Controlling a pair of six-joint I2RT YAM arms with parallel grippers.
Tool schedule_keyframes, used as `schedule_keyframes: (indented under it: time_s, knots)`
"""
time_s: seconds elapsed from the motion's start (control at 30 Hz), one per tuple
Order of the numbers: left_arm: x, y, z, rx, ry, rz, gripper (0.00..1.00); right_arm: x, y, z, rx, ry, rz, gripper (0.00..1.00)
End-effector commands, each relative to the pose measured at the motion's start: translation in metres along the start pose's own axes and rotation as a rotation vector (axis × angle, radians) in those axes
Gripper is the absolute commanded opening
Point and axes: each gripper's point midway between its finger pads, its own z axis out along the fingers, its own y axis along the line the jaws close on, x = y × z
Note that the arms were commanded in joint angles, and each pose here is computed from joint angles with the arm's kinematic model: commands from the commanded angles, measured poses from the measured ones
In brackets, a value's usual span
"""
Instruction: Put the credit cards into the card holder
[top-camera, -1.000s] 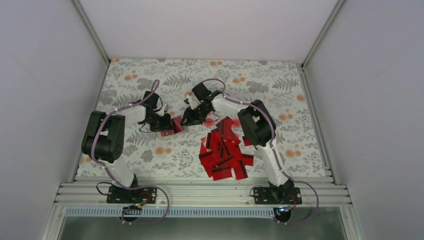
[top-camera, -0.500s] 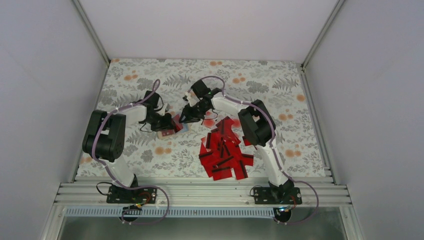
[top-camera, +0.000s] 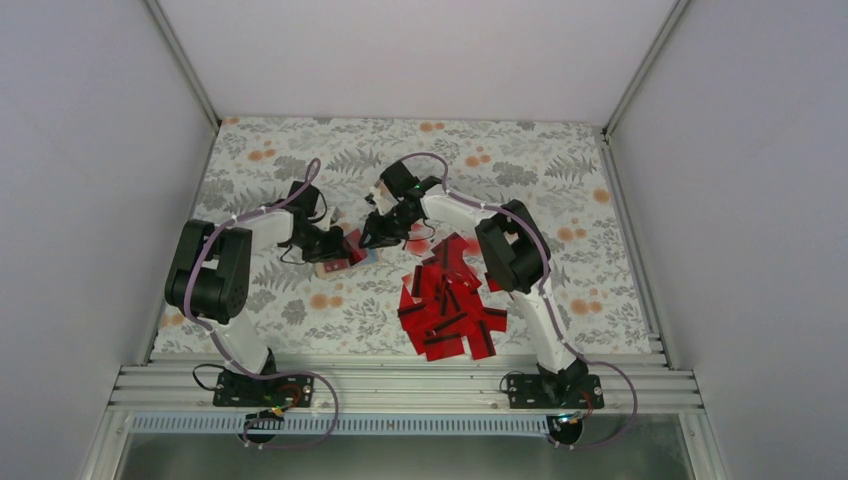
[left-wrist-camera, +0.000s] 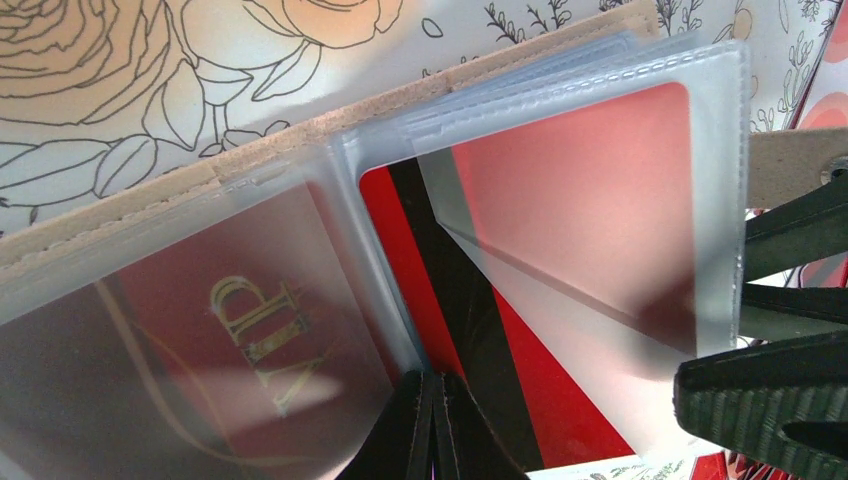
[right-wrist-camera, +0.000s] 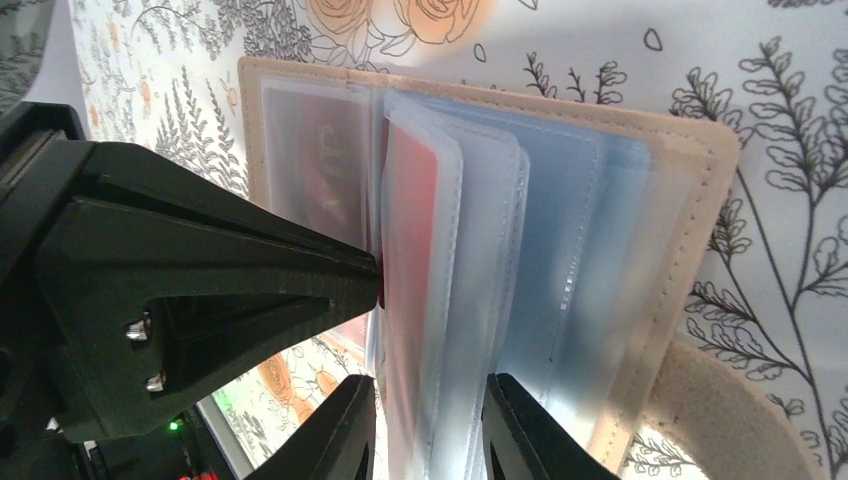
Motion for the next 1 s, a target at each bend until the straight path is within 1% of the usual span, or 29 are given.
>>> schedule_keyframes:
  time_s: [0.0,0.33,0.83,0.97]
  knots:
    - [-0.002,0.001,0.006,-0.007,-0.001,0.022,0.02,-0.003,0.014,-0.009,0.028,-0.017,-0.028,0.28]
    - [-0.002,0.002,0.006,-0.01,-0.003,0.02,0.02,-0.006,0.022,-0.02,0.081,-0.047,-0.047,0.29]
    - [-0.002,0.001,0.007,-0.011,-0.002,0.024,0.02,-0.003,0.036,-0.015,0.055,-0.033,-0.066,0.29]
    - [-0.005,0.0,0.004,-0.011,-0.013,0.023,0.02,-0.002,0.046,-0.015,0.015,-0.026,-0.08,0.29]
